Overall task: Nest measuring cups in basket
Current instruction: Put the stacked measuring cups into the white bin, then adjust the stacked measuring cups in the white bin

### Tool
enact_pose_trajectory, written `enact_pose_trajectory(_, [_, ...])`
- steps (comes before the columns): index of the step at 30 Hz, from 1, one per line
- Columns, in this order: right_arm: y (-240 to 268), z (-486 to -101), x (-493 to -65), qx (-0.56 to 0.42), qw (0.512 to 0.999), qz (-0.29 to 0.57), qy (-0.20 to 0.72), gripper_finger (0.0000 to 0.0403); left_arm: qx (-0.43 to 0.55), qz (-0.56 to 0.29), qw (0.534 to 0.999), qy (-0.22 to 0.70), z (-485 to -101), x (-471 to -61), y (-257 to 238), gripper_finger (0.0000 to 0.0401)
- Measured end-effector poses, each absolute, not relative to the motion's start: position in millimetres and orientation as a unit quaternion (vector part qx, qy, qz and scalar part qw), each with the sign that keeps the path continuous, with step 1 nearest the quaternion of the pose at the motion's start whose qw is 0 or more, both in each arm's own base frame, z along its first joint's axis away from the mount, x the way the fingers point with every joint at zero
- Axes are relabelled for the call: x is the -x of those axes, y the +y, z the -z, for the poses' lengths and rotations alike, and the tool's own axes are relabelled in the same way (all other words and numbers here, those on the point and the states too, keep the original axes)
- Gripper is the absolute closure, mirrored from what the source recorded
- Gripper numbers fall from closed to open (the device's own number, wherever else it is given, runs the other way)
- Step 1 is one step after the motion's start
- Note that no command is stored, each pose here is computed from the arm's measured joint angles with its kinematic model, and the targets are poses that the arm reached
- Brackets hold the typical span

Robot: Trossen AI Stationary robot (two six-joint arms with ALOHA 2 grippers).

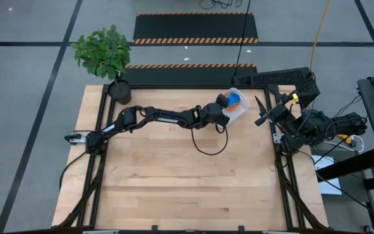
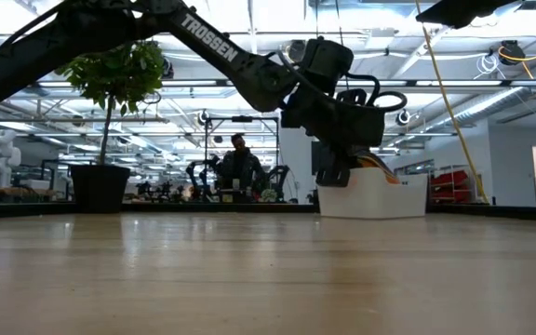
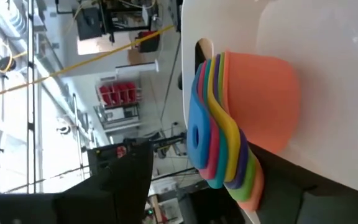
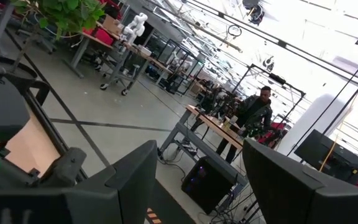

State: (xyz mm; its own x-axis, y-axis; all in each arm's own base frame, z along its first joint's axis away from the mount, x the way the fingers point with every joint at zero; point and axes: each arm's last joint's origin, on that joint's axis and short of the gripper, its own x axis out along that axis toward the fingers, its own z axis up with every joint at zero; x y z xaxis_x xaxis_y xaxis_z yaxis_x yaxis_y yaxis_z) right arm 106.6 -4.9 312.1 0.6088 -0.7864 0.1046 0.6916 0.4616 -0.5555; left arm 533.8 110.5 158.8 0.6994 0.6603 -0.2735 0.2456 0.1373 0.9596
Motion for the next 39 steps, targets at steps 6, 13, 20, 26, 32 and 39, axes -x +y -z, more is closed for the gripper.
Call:
enact_pose_trajectory(6, [-4.9, -312.0, -106.6, 0.284, 0.851, 0.434, 0.084, 0.0172, -0.622, -0.149, 0.681, 0.357, -161.4, -532.2, 108.8, 0.0167])
enact_pose_trajectory(13, [-4.9, -311.9, -106.7, 0.283, 0.851, 0.434, 0.083, 0.0172, -0.575, -0.108, 0.726, 0.36, -171.8, -524.9, 109.2, 0.0167])
enact_pose_trajectory(20, [-4.9, -312.0, -106.7, 0.281, 0.852, 0.435, 0.082, 0.0172, -0.526, -0.099, 0.779, 0.326, -207.6, -516.4, 105.7, 0.0167])
enact_pose_trajectory(26, [-4.9, -312.1, -106.6, 0.278, 0.853, 0.435, 0.08, 0.0172, -0.467, -0.064, 0.831, 0.296, -231.9, -507.6, 100.8, 0.0167])
enact_pose_trajectory(32, [-4.9, -312.3, -106.6, 0.274, 0.854, 0.435, 0.078, 0.0172, -0.421, -0.058, 0.851, 0.308, -241.5, -499.7, 99.5, 0.0167])
enact_pose_trajectory(39, [-4.9, -312.7, -106.5, 0.269, 0.856, 0.436, 0.074, 0.0172, -0.385, -0.054, 0.871, 0.301, -241.3, -499.9, 98.5, 0.0167])
